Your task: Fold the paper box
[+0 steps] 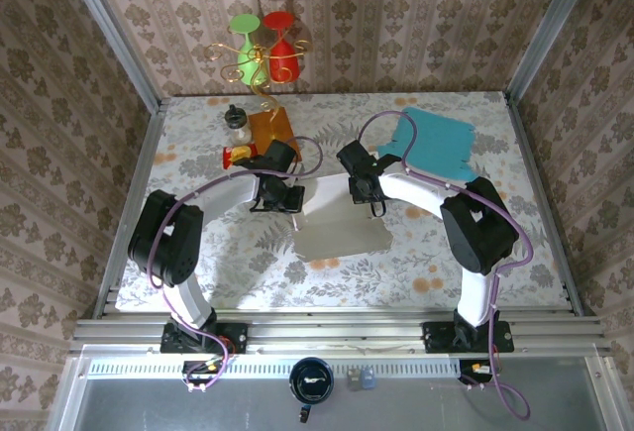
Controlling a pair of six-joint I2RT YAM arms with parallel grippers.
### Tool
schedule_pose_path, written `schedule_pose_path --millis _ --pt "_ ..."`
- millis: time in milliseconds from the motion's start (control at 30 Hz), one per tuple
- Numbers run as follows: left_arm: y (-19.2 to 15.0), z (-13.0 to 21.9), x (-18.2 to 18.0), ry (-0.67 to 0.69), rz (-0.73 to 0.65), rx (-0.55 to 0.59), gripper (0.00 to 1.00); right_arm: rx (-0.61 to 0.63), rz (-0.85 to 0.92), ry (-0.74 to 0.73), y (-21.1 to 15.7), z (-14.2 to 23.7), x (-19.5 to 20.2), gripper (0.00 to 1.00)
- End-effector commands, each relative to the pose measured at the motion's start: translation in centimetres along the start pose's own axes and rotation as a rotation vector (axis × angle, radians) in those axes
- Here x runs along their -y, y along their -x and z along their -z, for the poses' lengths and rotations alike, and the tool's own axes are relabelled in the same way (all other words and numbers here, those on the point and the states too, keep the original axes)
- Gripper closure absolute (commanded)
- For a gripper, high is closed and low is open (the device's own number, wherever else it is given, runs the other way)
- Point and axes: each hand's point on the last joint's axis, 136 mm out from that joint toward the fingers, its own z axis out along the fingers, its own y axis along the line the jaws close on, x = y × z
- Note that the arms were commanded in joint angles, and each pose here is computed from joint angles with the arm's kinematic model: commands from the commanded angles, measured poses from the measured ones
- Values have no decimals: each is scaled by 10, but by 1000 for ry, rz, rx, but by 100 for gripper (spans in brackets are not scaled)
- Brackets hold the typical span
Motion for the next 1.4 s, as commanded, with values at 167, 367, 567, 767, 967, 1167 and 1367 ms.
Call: schedule_pose_path --millis 167,367,567,767,967,1167,1367 --pt "3 2 -2 34 -30 -7 100 -53 -5 -45 -9 -9 11 78" --pt "6 4 -2 38 -29 -3 100 -56 4 -149 -9 -8 25 87" --pt "9 5 -1 33 -15 8 100 -57 -6 -372 -16 5 51 100" --pt "10 3 1 23 0 12 100 -47 -1 -473 -21 17 50 100" --pt "10 1 -3 25 18 20 100 -21 -22 -363 -14 21 32 100" --pt "6 -2 -10 33 49 31 94 -1 -31 -369 -9 30 36 100" --pt "6 1 -16 69 43 48 83 -21 -28 -385 -15 28 35 100"
